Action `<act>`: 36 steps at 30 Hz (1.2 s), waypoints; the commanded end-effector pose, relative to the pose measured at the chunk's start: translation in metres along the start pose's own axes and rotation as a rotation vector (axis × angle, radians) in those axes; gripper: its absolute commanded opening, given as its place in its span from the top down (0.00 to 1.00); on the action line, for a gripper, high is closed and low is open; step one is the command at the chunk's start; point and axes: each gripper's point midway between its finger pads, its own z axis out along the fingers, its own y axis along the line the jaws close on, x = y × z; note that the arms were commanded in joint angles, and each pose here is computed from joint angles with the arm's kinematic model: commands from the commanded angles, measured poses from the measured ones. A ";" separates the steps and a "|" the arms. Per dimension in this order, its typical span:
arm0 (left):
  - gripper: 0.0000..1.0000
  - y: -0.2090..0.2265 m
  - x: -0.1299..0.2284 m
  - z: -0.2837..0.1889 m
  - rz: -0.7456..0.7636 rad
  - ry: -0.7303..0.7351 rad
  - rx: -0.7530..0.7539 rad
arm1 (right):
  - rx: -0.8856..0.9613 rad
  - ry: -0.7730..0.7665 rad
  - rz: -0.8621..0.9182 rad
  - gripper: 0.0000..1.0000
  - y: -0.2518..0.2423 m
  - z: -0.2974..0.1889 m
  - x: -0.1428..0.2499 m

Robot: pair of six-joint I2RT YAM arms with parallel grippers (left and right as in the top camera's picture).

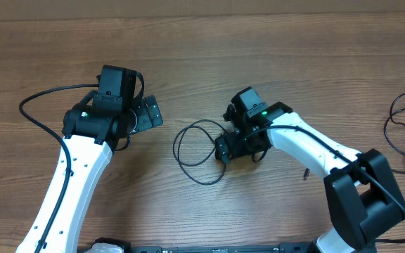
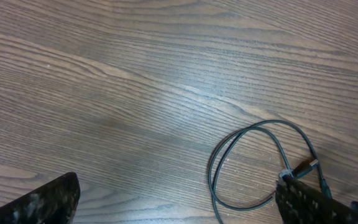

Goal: Untangle cables

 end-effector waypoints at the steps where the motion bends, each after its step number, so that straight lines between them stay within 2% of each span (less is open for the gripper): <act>1: 0.00 -0.002 -0.006 -0.008 0.016 -0.026 0.017 | -0.011 -0.003 0.019 0.00 0.016 0.006 0.001; 4: 0.00 -0.002 -0.006 -0.008 0.015 -0.026 0.017 | -0.021 -0.021 -0.016 0.00 0.029 0.009 -0.001; 7: 0.00 -0.002 -0.006 -0.008 0.016 -0.026 0.017 | -0.037 -0.056 -0.241 0.00 0.057 0.014 -0.004; 11: 0.00 -0.002 -0.006 -0.008 0.016 -0.026 0.017 | 0.128 -0.091 -0.340 0.00 0.048 0.017 -0.008; 14: 0.00 -0.002 -0.006 -0.008 0.016 -0.026 0.017 | 0.126 -0.108 -0.502 0.00 0.065 0.020 -0.008; 15: 0.00 -0.002 -0.006 -0.008 0.016 -0.026 0.017 | 0.121 -0.118 -0.650 0.00 0.080 0.022 -0.007; 17: 0.00 -0.002 -0.006 -0.008 0.016 -0.026 0.017 | 0.117 -0.130 -0.733 0.00 0.089 0.023 -0.007; 23: 0.00 -0.002 -0.006 -0.008 0.016 -0.026 0.017 | 0.098 -0.175 -0.787 0.00 0.107 0.024 -0.010; 33: 0.00 -0.002 -0.006 -0.008 0.016 -0.026 0.017 | -0.062 -0.149 -0.809 0.03 0.131 0.048 -0.001; 36: 0.00 -0.002 -0.006 -0.008 0.016 -0.026 0.017 | -0.057 -0.115 -0.802 0.12 0.126 0.061 0.003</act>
